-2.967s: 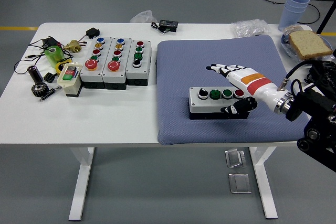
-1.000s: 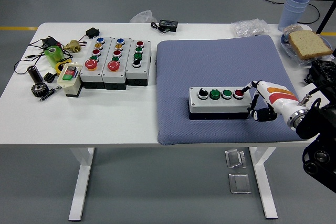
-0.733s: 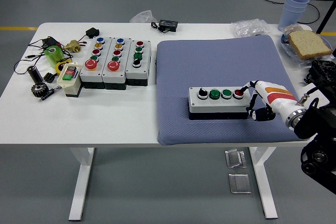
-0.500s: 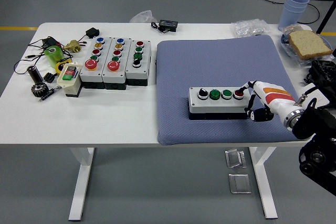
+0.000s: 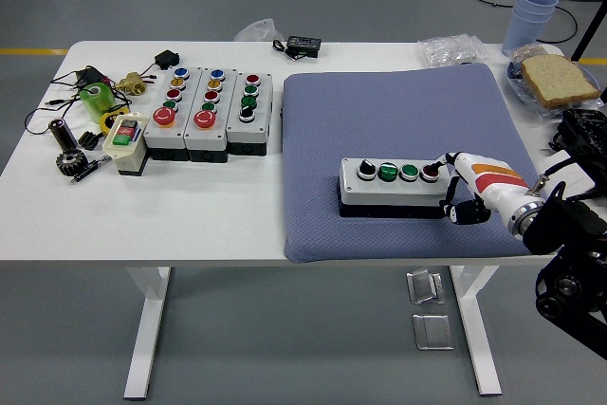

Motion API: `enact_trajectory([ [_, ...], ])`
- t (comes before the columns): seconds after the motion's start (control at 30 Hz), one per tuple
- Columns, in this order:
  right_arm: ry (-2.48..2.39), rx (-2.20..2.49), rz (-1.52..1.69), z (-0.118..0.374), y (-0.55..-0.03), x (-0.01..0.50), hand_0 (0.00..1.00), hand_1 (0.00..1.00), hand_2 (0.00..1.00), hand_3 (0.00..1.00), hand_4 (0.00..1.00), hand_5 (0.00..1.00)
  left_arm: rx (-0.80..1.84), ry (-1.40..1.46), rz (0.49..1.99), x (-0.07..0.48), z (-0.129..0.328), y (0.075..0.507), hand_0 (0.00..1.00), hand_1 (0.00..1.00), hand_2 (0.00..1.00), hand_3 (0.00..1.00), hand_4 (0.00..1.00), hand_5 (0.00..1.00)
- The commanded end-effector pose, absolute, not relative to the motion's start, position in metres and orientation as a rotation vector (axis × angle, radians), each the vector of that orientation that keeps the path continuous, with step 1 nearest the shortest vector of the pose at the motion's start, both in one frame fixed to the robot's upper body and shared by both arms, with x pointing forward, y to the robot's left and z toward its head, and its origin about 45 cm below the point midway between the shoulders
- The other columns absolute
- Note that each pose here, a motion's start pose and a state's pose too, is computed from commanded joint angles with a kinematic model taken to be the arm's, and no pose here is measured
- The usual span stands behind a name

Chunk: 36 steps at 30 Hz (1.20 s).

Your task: Pick up the button,place it on the desk,press the button,press the button

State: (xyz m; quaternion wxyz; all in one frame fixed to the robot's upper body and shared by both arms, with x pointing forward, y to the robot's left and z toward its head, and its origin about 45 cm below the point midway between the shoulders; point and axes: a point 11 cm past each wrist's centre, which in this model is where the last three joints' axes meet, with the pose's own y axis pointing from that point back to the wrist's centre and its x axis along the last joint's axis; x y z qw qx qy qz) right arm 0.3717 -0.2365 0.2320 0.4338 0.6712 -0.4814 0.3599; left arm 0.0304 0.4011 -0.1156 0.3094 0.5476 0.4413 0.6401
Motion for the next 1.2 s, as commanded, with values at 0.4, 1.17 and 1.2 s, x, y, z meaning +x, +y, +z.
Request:
enact_trajectory([
  [0.4, -1.185, 1.733, 0.937, 0.236, -0.209, 0.369, 0.141, 0.002, 0.196, 0.71, 0.518, 0.002, 1.455, 1.161, 1.685, 0.03, -0.116, 0.402, 0.54, 0.421, 0.423, 0.418, 0.259, 0.46],
  [1.17, -1.136, 1.731, 0.883, 0.216, -0.211, 0.365, 0.139, 0.002, 0.194, 0.699, 0.515, 0.002, 1.456, 1.163, 1.687, 0.029, -0.115, 0.402, 0.54, 0.421, 0.422, 0.417, 0.258, 0.46],
  [1.2, -1.124, 1.731, 0.873, 0.212, -0.211, 0.364, 0.139, 0.002, 0.194, 0.699, 0.515, 0.002, 1.457, 1.162, 1.686, 0.029, -0.115, 0.402, 0.54, 0.421, 0.422, 0.417, 0.258, 0.46],
])
